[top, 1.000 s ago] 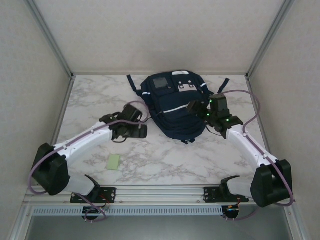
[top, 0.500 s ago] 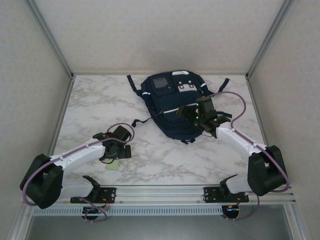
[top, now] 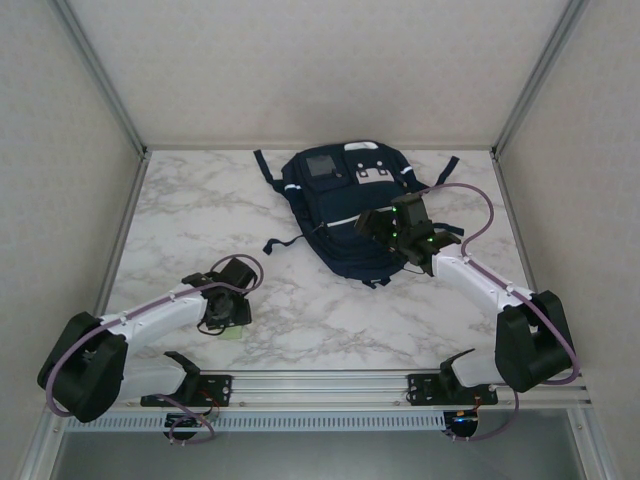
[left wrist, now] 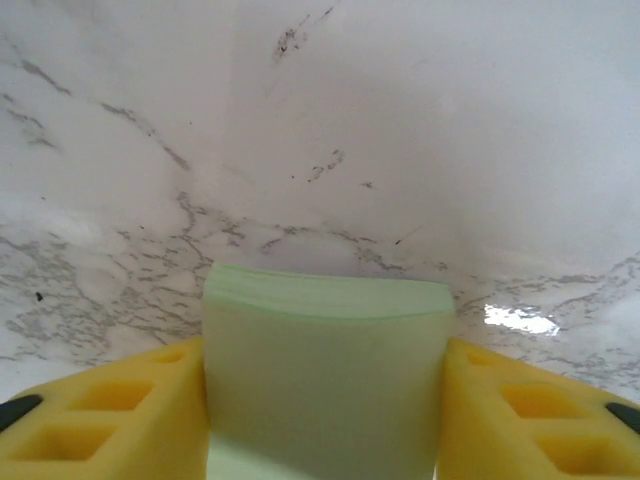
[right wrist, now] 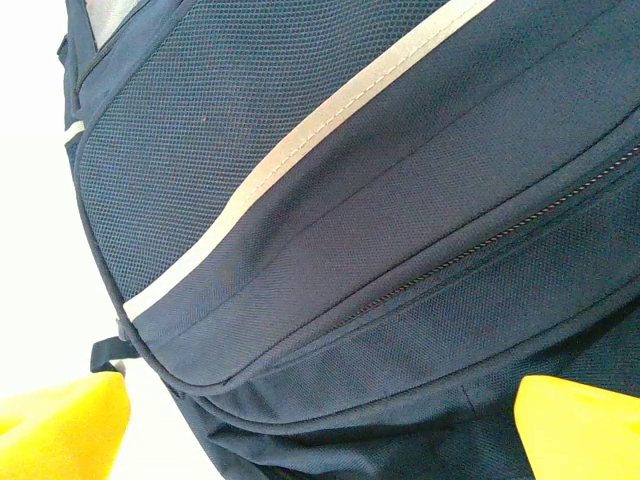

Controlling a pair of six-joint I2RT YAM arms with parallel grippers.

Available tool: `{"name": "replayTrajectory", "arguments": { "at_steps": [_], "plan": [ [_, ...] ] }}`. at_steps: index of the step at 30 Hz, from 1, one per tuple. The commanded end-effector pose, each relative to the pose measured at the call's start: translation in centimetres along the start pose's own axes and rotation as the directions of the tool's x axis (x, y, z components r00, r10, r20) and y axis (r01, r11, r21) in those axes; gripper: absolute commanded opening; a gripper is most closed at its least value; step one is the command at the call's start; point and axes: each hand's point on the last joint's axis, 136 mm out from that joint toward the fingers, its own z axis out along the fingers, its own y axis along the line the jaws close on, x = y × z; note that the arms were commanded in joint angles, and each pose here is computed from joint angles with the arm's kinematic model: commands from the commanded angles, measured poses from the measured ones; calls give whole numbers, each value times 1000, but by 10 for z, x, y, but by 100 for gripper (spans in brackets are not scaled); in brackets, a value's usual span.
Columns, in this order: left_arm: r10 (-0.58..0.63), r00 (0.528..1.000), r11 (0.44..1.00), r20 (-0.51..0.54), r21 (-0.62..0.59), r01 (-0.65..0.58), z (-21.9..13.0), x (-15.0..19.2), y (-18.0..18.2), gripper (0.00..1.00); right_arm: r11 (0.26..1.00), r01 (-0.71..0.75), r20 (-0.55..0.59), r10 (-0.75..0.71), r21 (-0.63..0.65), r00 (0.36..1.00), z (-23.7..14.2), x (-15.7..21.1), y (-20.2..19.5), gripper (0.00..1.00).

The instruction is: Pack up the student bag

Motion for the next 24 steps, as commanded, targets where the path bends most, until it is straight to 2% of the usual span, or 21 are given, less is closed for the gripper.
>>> {"name": "replayTrajectory", "arguments": {
  "at_steps": [1, 7, 11, 16, 19, 24],
  "plan": [
    [-7, 1000, 1000, -23, -1, 7, 0, 4, 2, 44, 1000, -6, 21, 5, 22, 1000, -2, -4, 1, 99],
    [-27, 999, 998, 31, 59, 25, -18, -24, -22, 48, 999, 31, 19, -31, -7, 999, -4, -4, 7, 99],
    [-104, 991, 980, 87, 177, 87, -39, -62, -59, 54, 986, 124, 19, -123, -109, 992, -9, 2, 31, 99],
    [-238, 968, 902, 76, 388, 191, -55, -109, -121, 55, 918, 243, 28, -247, -314, 969, -19, 24, 68, 98],
    [-285, 958, 853, 39, 466, 235, -59, -129, -151, 54, 853, 307, 49, -316, -422, 947, -28, 43, 86, 95],
    [-336, 941, 773, -30, 562, 294, -65, -149, -188, 51, 776, 386, 82, -401, -498, 912, -34, 71, 102, 91]
  ]
}}
